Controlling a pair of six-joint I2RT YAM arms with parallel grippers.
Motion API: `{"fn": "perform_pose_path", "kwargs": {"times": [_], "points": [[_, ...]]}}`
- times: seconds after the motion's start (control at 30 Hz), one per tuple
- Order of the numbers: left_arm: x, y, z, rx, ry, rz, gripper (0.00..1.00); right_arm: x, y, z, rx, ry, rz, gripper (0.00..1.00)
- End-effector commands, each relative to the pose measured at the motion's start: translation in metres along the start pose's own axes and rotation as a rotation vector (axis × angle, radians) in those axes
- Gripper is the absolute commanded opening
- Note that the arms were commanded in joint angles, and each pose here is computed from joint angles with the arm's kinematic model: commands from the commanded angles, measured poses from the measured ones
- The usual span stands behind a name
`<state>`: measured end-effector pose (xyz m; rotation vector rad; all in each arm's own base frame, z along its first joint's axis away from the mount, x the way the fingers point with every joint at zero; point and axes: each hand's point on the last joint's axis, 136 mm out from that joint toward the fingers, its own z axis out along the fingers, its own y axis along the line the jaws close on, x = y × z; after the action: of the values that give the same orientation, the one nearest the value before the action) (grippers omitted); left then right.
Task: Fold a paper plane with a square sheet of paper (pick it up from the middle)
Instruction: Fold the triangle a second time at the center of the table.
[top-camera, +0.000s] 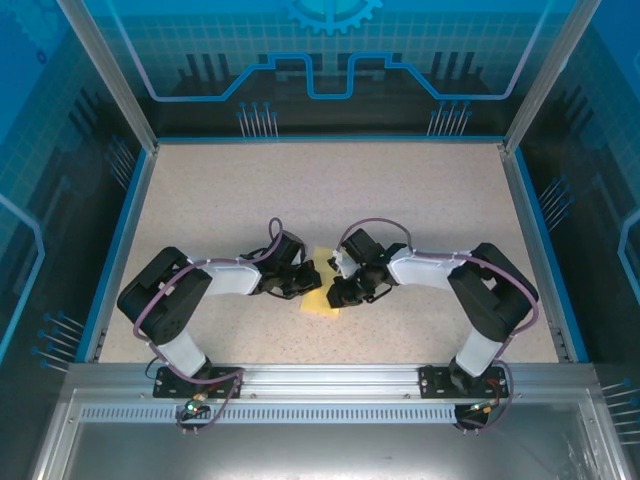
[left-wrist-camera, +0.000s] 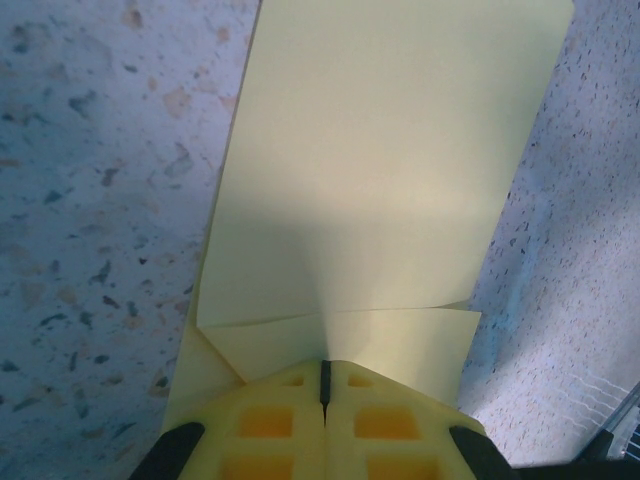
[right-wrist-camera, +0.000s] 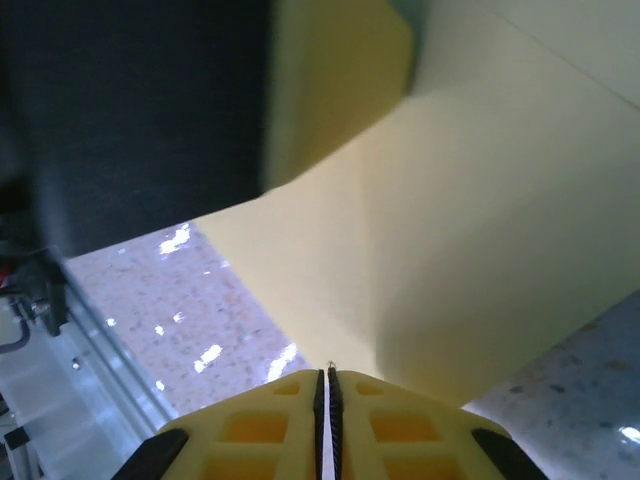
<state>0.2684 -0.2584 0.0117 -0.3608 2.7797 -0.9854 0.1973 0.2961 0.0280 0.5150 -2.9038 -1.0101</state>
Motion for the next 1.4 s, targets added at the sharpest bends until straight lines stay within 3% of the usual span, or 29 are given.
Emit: {"fn": "perform_pose_path", "kwargs": {"times": [0.0, 0.5, 0.8, 1.03, 1.37], "points": [[0.025, 0.057, 0.007, -0.198, 0.05, -0.056, 0.0, -0.018, 0.006, 0.002, 0.018, -0.037, 0.012, 0.13], [0.026, 0.058, 0.008, -0.2, 0.048, -0.058, 0.0, -0.024, -0.001, 0.023, 0.067, 0.001, 0.032, 0.13], [0.025, 0.067, 0.004, -0.243, 0.026, -0.072, 0.0, 0.034, -0.031, 0.018, 0.119, 0.107, 0.067, 0.12], [0.023, 0.067, 0.004, -0.246, 0.015, -0.075, 0.0, 0.065, -0.027, 0.0, 0.08, 0.115, 0.078, 0.13], [0.023, 0.064, 0.003, -0.232, 0.018, -0.066, 0.0, 0.003, 0.008, -0.025, 0.019, -0.088, 0.015, 0.13]]}}
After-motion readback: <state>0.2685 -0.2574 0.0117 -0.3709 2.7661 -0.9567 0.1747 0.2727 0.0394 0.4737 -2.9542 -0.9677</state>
